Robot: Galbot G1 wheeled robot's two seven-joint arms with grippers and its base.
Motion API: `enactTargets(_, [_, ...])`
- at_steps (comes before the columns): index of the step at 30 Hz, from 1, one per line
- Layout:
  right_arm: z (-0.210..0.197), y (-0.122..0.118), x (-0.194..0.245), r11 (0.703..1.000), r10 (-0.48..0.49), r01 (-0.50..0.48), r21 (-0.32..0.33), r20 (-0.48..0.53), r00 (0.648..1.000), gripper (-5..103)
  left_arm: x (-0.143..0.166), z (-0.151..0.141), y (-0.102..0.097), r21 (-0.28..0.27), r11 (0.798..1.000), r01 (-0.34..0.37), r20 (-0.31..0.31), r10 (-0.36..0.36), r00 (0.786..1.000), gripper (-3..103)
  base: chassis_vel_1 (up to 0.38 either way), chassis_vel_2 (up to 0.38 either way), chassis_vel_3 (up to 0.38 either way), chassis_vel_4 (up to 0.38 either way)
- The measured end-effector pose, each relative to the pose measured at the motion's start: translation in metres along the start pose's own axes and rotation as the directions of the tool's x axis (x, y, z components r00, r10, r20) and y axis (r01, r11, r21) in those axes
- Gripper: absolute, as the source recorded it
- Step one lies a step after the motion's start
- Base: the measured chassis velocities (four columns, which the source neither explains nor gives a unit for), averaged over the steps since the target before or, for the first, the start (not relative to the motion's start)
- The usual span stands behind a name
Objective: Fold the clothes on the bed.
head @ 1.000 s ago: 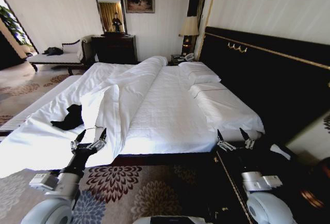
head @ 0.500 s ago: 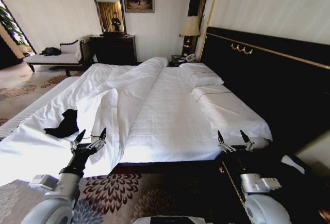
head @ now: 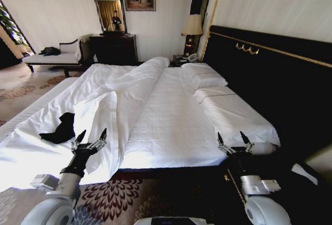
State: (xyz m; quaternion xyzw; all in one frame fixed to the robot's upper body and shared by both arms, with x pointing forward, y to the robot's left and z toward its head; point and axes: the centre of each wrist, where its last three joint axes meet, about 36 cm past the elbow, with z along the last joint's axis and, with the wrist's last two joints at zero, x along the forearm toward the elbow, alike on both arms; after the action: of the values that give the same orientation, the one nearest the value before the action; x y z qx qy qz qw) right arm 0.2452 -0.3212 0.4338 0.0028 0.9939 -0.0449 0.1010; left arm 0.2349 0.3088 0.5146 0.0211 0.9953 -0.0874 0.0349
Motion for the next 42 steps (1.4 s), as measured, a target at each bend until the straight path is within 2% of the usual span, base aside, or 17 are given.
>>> enactTargets(13, [0.0028, 0.0002, -0.0006, 1.0, -0.001, 0.001, 0.002, -0.004, 1.0, 100, -0.0009, 0.0011, 0.0006, 0.003, 1.0, 0.002, 0.001, -0.002, 1.0, 100, 0.01, 0.032, -0.013, -0.027])
enactTargets(42, [0.0043, 0.0021, -0.0005, 1.0, -0.005, 0.005, 0.002, -0.006, 1.0, 100, 0.0019, -0.0006, -0.001, 0.004, 1.0, 0.002, -0.001, -0.002, 1.0, 100, 0.072, 0.167, -0.067, -0.166])
